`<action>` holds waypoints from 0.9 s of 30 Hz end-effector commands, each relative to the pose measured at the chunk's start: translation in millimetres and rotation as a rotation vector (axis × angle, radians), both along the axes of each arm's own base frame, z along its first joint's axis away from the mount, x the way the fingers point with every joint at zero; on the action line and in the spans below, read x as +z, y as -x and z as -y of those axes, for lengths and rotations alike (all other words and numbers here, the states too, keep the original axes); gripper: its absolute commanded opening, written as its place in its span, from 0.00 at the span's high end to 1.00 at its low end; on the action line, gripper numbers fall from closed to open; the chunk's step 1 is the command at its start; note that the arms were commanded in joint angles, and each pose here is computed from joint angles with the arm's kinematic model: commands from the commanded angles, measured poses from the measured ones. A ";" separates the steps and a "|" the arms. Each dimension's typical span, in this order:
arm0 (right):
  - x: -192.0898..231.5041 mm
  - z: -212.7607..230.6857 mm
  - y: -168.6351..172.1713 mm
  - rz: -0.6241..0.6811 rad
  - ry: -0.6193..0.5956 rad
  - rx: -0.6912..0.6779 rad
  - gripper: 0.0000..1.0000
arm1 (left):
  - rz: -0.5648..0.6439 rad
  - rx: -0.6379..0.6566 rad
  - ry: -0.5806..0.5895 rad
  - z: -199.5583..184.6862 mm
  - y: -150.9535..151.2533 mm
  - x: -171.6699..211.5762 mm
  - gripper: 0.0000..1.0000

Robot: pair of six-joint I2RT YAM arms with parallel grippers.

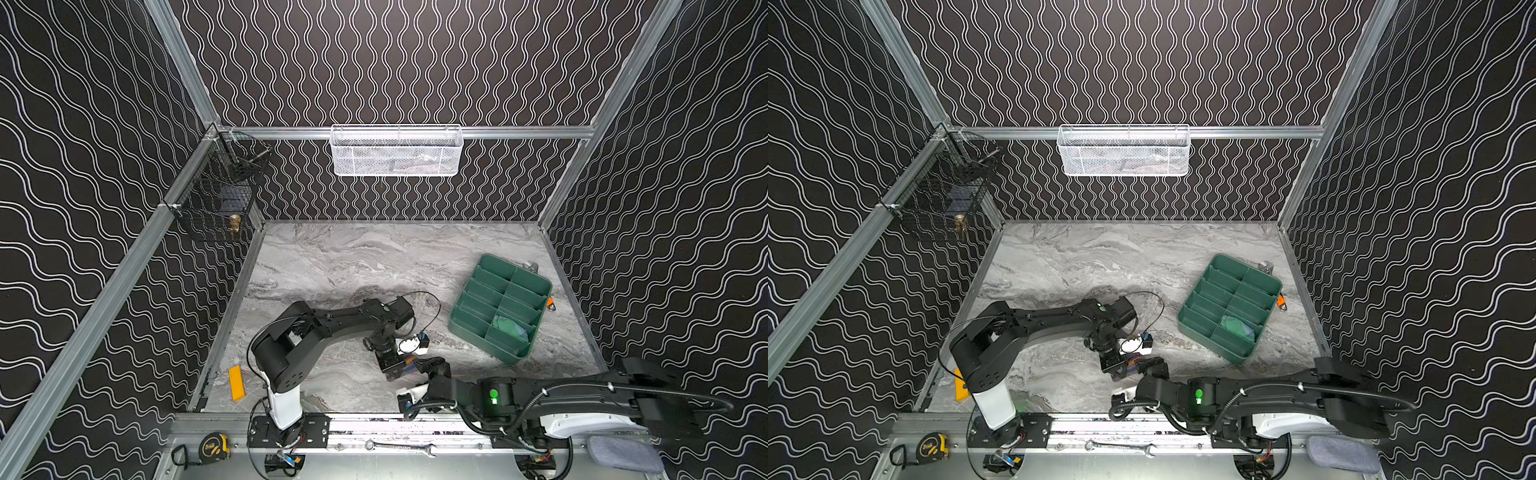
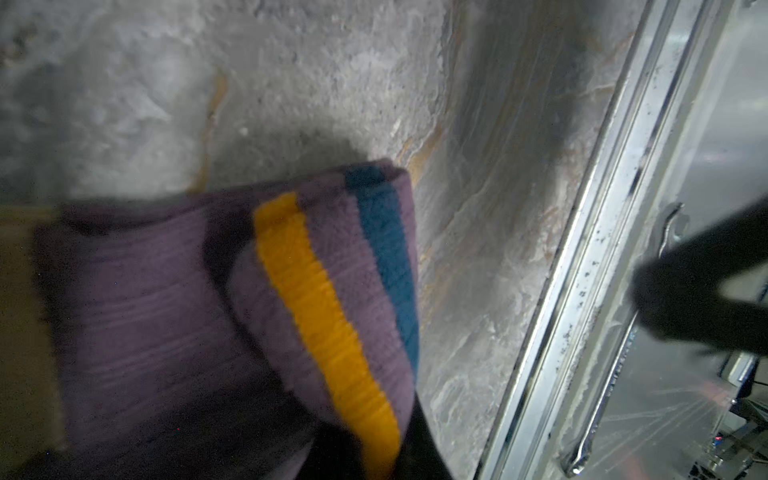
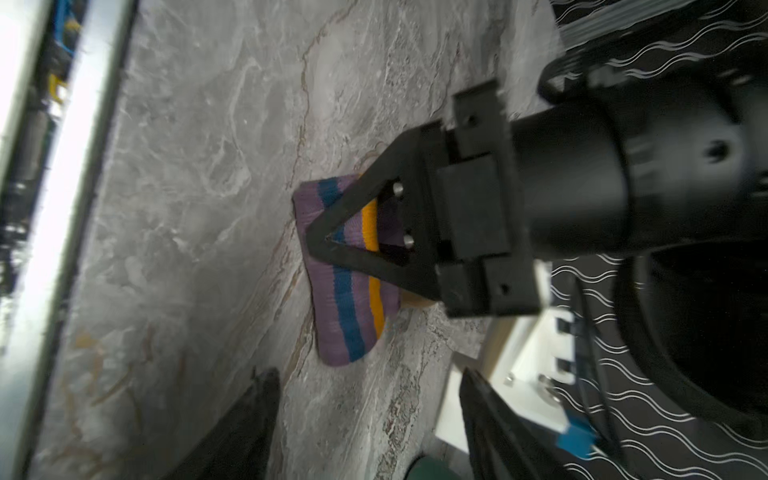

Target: Roll the socks

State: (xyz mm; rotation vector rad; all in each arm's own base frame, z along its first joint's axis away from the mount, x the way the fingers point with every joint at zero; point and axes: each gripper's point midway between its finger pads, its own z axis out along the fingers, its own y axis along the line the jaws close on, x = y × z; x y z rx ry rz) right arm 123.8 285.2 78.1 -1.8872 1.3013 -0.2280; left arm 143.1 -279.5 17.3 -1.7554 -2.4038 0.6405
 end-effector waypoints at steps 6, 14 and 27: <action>-28.5 -12.8 -24.5 -0.080 -0.024 -0.038 0.31 | -0.015 -0.020 -0.021 -7.1 5.3 -6.6 1.00; -70.1 -9.5 -21.8 -0.185 0.102 -0.050 0.47 | -0.028 -0.024 -0.035 -8.2 6.0 -11.4 1.00; -91.7 21.4 12.8 -0.446 0.306 -0.128 1.00 | 0.074 -0.009 0.030 -0.7 -7.2 9.4 0.67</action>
